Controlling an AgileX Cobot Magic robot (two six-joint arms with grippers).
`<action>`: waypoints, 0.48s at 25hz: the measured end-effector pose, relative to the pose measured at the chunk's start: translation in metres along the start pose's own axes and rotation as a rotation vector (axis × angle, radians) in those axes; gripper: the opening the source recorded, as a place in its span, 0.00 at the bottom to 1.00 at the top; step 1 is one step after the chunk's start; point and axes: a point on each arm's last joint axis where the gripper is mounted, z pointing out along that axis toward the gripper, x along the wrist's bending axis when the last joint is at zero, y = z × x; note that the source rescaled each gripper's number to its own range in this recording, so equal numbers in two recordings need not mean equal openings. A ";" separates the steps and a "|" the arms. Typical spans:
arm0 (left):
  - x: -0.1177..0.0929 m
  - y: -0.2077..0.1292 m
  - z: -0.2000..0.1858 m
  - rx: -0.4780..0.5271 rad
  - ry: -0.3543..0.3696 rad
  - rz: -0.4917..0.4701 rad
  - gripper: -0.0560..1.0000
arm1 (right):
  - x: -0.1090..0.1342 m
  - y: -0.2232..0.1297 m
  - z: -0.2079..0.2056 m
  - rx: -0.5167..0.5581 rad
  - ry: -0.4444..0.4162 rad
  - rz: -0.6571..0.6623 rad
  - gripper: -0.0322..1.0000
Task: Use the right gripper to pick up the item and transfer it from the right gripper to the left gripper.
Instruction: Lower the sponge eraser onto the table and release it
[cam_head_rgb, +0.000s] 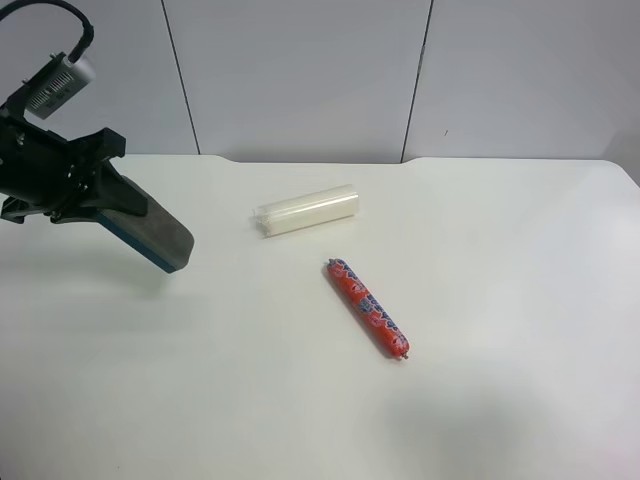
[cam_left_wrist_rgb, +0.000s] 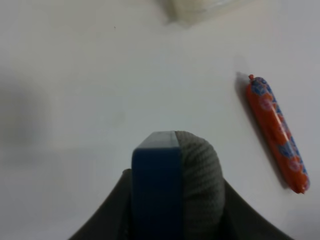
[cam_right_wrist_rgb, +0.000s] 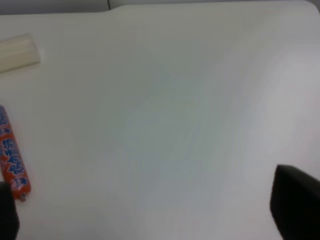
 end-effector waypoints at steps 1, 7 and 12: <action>0.003 0.001 0.004 -0.004 0.013 0.006 0.09 | 0.000 0.000 0.000 0.000 0.000 0.000 0.99; 0.021 0.007 0.025 -0.044 0.100 -0.004 0.09 | 0.000 0.000 0.000 0.000 0.000 0.000 0.99; 0.035 0.006 0.044 -0.034 0.150 -0.025 0.09 | 0.000 0.000 0.000 0.000 0.000 0.000 0.99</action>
